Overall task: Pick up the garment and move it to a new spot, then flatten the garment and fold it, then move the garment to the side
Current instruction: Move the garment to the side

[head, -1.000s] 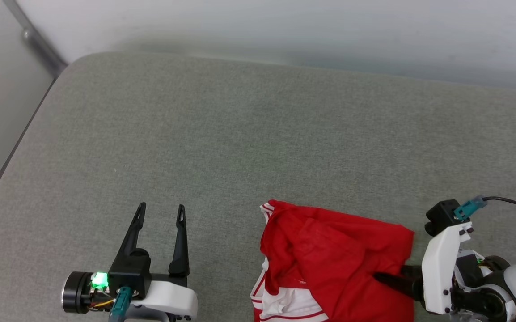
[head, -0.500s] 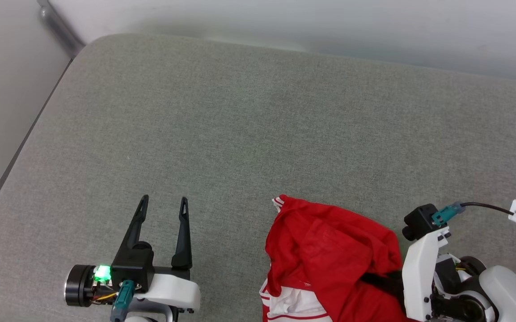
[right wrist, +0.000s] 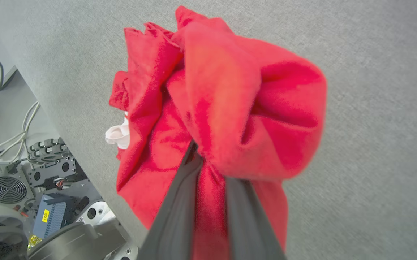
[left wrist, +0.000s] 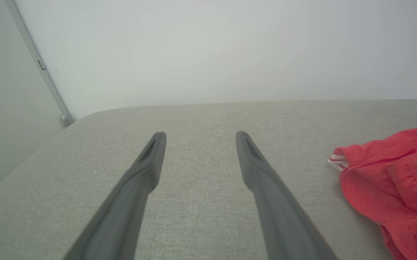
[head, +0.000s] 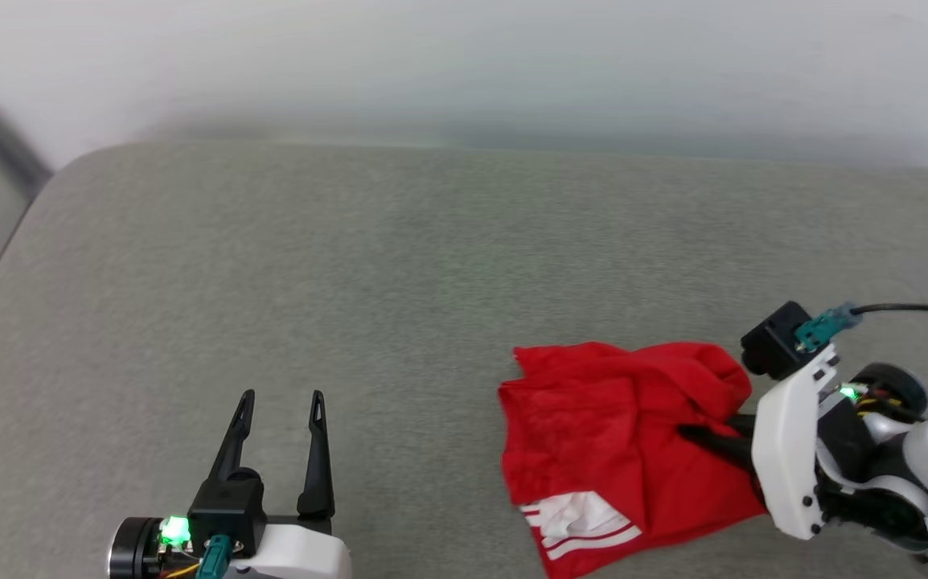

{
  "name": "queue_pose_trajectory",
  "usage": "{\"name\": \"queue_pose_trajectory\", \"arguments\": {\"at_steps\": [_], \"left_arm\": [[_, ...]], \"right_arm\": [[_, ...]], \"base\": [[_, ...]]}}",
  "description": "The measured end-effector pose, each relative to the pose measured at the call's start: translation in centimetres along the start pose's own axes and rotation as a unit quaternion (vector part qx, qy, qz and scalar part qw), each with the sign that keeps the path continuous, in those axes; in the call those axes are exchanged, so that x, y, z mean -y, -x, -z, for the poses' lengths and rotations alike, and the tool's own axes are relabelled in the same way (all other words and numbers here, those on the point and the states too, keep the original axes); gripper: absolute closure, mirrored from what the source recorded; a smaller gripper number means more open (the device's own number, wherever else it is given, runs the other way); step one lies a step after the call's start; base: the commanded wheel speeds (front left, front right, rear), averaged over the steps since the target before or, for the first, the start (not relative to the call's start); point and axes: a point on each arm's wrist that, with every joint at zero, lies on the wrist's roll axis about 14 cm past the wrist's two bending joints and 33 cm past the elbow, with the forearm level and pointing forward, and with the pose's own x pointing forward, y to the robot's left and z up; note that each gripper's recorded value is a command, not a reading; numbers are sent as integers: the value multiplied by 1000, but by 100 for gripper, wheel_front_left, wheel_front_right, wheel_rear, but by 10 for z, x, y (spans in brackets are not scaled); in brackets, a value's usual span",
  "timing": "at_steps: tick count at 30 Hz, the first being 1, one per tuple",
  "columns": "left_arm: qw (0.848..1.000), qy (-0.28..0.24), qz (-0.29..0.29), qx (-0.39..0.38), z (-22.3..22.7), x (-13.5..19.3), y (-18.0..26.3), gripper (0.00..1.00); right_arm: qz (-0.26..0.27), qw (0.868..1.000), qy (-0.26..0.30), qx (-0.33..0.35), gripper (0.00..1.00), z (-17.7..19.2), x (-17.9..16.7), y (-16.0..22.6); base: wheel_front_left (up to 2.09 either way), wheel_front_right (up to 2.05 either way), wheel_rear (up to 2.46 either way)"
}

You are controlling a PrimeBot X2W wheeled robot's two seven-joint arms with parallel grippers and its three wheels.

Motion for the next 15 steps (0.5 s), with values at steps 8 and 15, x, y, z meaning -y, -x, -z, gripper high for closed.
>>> {"name": "queue_pose_trajectory", "arguments": {"at_steps": [8,15], "left_arm": [[997,23,74,17,-9,55,-21,0],[991,33,125,18,-2,92,-50,0]], "right_arm": [[123,992,21,12,100,5,58,81],[254,967,2,3,100,23,137,140]], "base": [[0,0,0],[0,0,0]]}}
